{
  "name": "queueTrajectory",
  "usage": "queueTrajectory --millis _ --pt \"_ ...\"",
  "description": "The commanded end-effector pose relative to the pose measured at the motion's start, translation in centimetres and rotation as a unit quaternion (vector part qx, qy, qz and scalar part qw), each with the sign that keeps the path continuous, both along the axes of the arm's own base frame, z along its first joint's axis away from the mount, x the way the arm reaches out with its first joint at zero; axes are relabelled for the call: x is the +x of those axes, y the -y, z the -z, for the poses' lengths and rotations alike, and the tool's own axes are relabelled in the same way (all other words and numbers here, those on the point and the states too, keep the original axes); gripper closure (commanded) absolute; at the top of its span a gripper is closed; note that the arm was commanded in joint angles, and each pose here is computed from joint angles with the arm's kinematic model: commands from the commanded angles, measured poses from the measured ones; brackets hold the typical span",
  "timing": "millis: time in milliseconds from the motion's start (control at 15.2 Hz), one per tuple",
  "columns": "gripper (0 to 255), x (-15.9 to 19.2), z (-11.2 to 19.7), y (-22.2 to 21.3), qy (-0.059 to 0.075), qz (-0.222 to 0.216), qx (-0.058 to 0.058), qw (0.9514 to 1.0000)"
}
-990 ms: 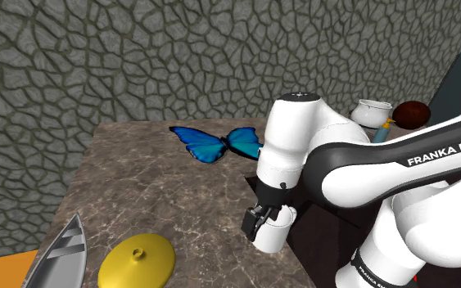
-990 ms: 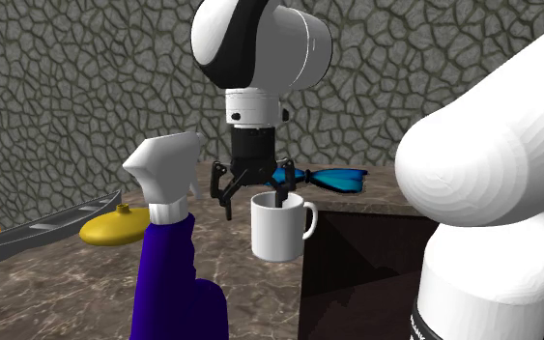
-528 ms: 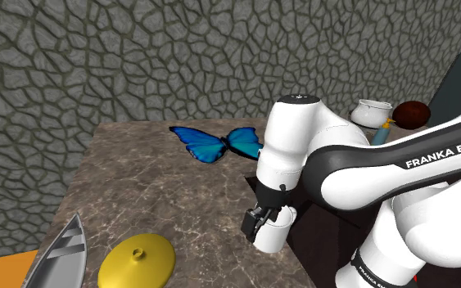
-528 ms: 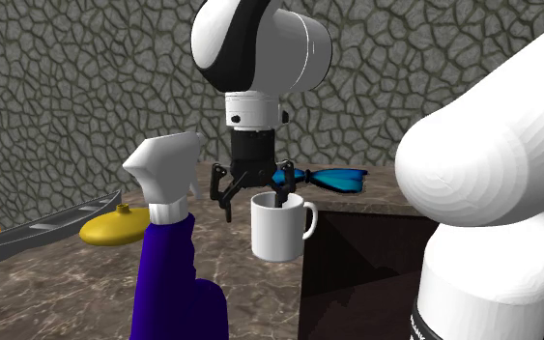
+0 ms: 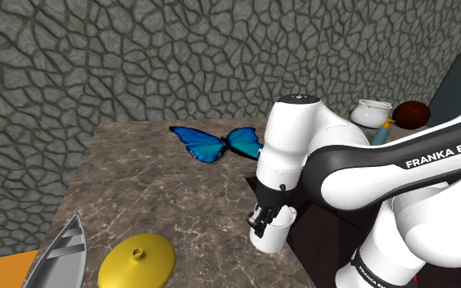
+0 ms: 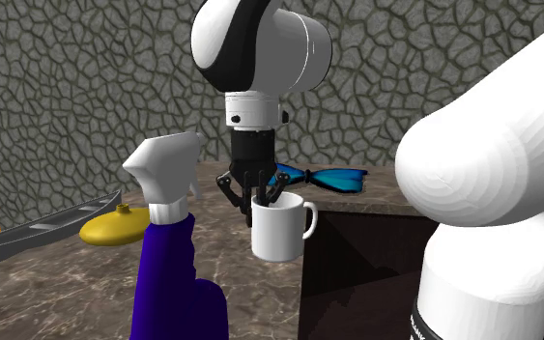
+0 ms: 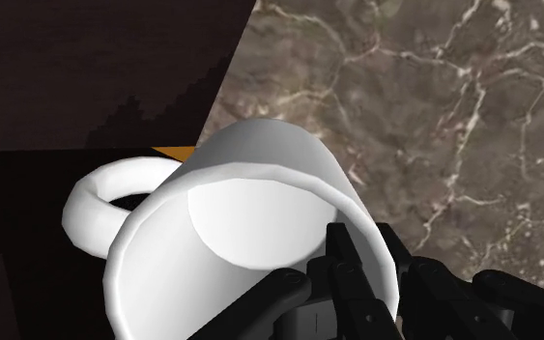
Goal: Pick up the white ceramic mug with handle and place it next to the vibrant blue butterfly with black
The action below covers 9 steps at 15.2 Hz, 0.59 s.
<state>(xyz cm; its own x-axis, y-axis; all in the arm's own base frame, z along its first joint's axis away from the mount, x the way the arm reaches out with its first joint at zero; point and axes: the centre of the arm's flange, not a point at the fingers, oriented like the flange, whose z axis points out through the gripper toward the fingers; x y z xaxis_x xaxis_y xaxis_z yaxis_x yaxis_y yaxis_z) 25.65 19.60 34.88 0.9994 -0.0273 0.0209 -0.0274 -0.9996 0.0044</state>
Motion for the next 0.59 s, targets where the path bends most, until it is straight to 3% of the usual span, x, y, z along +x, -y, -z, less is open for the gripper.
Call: queueTrajectory --millis 0,528 --pt "255 0.0 0.0 0.0 0.000 0.000 0.000 1.0000" --pt "255 0.0 -3.7 0.0 0.000 0.000 0.000 1.0000"
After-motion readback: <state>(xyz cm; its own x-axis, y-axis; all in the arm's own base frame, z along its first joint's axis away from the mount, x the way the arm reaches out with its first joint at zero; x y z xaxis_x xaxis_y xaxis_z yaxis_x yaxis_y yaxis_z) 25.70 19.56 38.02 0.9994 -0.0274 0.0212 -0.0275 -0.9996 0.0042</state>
